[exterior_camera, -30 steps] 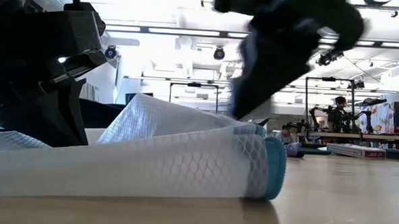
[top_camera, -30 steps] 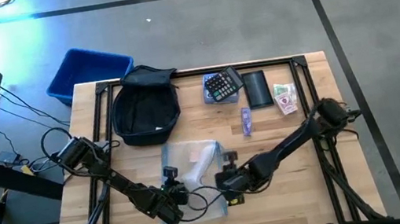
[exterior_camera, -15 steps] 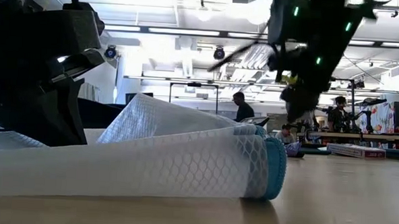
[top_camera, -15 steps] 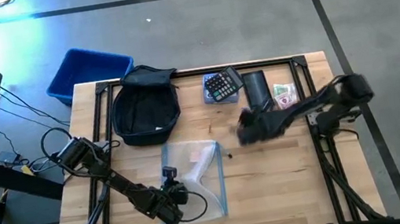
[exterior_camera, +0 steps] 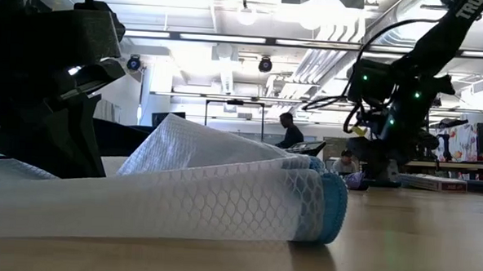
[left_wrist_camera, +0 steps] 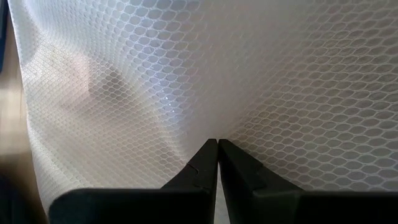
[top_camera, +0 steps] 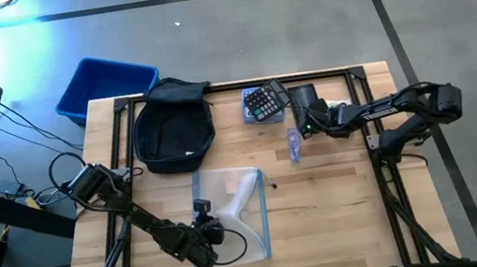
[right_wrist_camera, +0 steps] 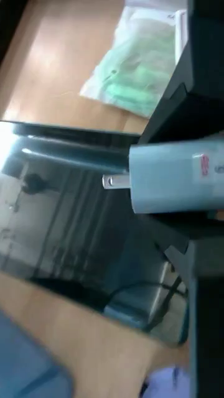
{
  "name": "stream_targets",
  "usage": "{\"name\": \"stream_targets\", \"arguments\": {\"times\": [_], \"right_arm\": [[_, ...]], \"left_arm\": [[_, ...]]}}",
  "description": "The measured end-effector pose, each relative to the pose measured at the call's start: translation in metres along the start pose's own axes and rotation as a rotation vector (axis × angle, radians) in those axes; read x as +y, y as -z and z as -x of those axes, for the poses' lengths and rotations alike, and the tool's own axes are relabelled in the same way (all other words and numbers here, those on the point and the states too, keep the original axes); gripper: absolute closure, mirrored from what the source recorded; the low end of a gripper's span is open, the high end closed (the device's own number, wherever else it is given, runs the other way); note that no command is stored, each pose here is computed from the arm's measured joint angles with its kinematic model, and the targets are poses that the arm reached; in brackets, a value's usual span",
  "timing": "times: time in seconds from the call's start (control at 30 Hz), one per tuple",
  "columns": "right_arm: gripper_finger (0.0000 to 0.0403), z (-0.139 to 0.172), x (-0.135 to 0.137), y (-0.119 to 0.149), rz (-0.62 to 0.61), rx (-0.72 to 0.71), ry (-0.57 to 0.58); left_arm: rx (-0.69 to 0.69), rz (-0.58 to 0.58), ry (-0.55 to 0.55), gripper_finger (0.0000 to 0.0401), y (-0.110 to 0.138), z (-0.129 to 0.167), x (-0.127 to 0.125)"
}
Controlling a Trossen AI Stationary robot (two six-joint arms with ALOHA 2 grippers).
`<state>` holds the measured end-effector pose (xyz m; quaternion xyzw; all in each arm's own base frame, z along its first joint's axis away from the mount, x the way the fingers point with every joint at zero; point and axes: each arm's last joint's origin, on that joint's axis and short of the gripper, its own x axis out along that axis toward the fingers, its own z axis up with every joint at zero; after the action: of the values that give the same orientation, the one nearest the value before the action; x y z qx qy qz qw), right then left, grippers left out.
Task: Unpack backpack
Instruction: Remove the blue charger adapter from the blue zipper bag, then remove the pink charger adapter from the blue zipper bag
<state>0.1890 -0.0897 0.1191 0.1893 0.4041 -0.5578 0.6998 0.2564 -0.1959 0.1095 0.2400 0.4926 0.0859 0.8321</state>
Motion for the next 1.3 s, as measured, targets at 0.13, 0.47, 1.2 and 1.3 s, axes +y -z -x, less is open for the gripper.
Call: {"name": "stream_targets", "arguments": {"times": [0.13, 0.47, 1.2, 1.3], "right_arm": [[0.021, 0.005, 0.003, -0.002, 0.033, -0.01, -0.023], [0.0195, 0.065, 0.007, -0.017, 0.056, -0.158, -0.231], [0.0194, 0.096, 0.137, 0.049, 0.392, -0.22, -0.919], [0.0194, 0.097, 0.144, 0.045, 0.391, -0.213, -0.925]], "left_arm": [[-0.001, 0.0, 0.0, 0.0401, 0.0, 0.0, 0.0], [-0.128, -0.047, -0.176, 0.0401, -0.019, 0.04, -0.008], [0.136, 0.277, -0.249, 0.0401, 0.003, -0.034, 0.06], [0.002, 0.137, -0.149, 0.0401, -0.011, -0.04, 0.053]]}}
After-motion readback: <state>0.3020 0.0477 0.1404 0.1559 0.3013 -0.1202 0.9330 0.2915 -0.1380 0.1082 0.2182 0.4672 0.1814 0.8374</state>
